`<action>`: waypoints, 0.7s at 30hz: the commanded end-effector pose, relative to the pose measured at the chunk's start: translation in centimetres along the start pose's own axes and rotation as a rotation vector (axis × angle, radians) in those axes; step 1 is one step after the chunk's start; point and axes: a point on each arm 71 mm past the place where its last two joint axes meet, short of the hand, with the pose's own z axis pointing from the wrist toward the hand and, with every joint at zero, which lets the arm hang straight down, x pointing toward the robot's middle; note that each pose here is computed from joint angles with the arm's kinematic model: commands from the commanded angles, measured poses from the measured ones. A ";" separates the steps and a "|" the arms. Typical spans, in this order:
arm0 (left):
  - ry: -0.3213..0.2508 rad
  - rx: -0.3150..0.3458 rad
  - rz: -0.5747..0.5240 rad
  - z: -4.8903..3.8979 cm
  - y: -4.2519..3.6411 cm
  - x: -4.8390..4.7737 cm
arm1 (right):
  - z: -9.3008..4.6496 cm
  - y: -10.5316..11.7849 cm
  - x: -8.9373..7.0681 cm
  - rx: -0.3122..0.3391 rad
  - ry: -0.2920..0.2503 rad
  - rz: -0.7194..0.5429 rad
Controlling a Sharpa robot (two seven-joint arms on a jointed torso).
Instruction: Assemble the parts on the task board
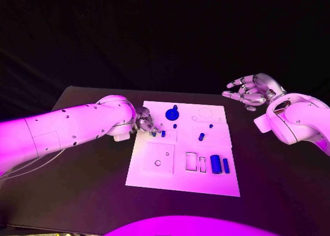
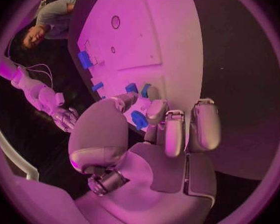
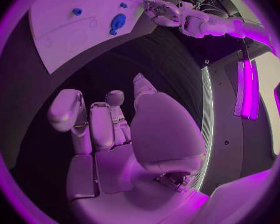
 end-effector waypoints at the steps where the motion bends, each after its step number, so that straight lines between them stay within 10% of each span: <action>1: -0.021 0.016 -0.047 -0.27 -0.12 -0.25 | 0.0 0.1 0.1 -0.012 0.011 -0.002; 12: -0.117 0.109 -0.199 -2.00 -0.29 -2.27 | 0.0 0.0 0.1 -0.010 0.008 -0.002; 21: -0.195 0.300 -0.233 -2.44 -2.41 -2.94 | 0.0 -0.1 0.0 -0.011 0.001 -0.003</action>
